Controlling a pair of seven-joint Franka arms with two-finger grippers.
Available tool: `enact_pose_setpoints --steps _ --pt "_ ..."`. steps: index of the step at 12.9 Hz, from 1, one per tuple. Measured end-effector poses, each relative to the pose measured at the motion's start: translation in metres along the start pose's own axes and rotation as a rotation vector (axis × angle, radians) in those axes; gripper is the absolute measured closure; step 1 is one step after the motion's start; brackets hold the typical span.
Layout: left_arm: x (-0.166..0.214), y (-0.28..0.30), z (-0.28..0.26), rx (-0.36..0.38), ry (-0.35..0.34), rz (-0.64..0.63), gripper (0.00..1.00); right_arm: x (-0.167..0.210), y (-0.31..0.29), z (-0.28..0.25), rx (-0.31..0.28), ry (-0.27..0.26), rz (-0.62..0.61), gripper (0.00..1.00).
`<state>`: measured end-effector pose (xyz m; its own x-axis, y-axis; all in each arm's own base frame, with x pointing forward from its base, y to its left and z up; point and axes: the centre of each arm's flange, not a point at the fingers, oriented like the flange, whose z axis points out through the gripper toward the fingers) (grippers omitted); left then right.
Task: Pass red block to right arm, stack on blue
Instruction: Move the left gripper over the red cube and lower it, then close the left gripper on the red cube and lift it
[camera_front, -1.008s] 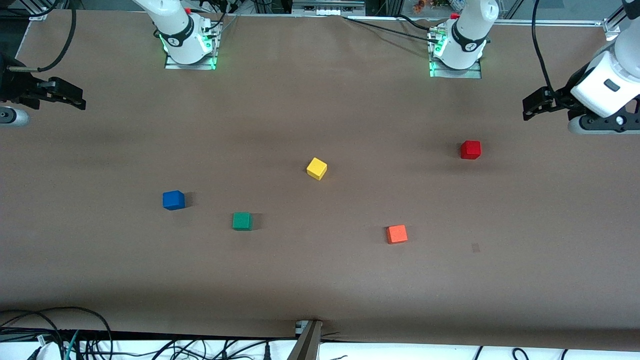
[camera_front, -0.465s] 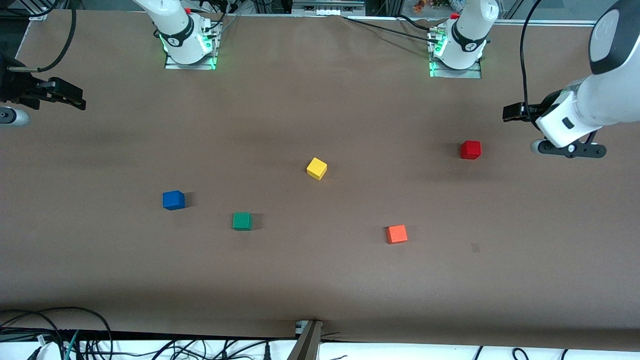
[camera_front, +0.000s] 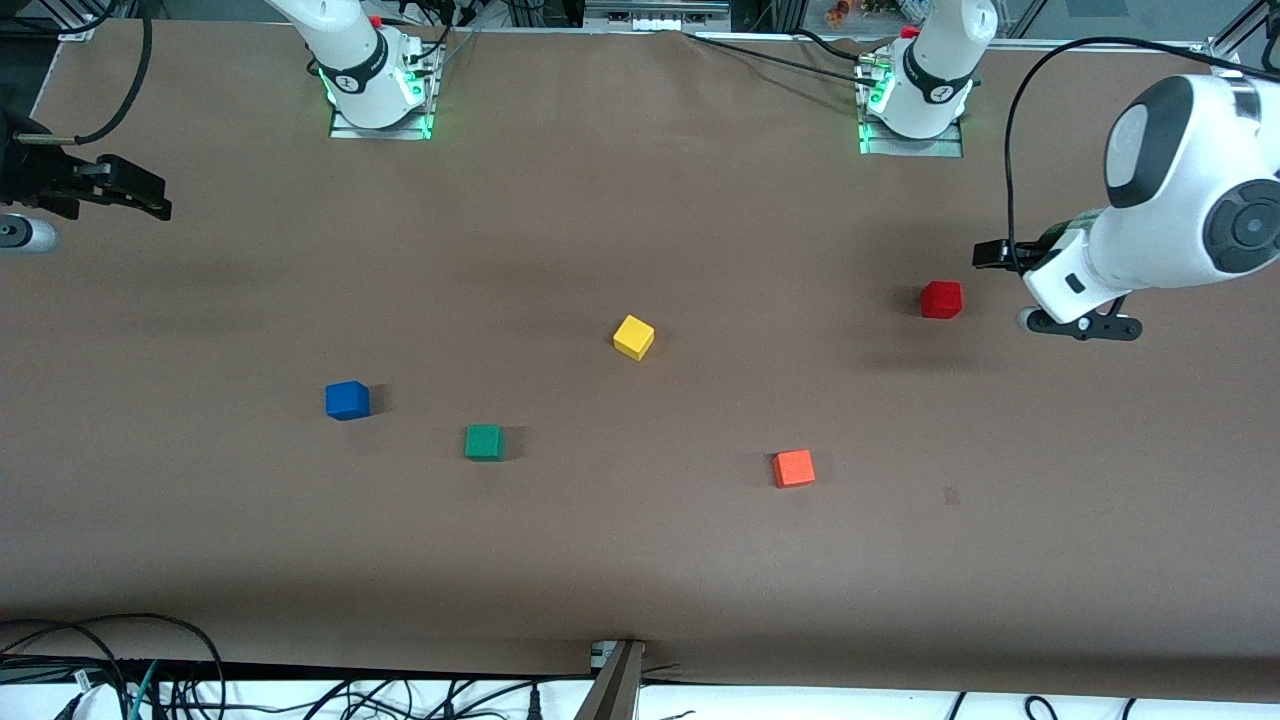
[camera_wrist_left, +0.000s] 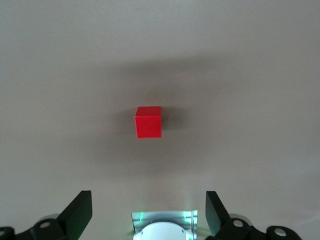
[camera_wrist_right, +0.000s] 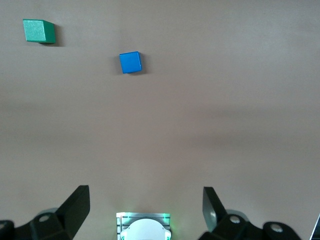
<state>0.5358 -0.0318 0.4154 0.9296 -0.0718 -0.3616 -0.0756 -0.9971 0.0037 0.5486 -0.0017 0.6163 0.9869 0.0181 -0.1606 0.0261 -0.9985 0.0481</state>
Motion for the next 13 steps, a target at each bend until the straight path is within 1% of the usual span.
enact_pose_setpoints --steps 6,10,13 --pt "0.004 0.001 0.110 0.003 0.083 0.024 0.00 0.003 -0.004 0.004 -0.001 -0.008 -0.007 0.00" --pt "0.008 0.001 0.164 0.001 0.103 0.053 0.00 0.015 -0.016 0.020 -0.006 -0.039 -0.027 0.00" --pt "0.010 -0.003 0.197 0.045 0.116 0.091 0.00 0.017 -0.020 0.023 -0.008 -0.044 -0.034 0.00"
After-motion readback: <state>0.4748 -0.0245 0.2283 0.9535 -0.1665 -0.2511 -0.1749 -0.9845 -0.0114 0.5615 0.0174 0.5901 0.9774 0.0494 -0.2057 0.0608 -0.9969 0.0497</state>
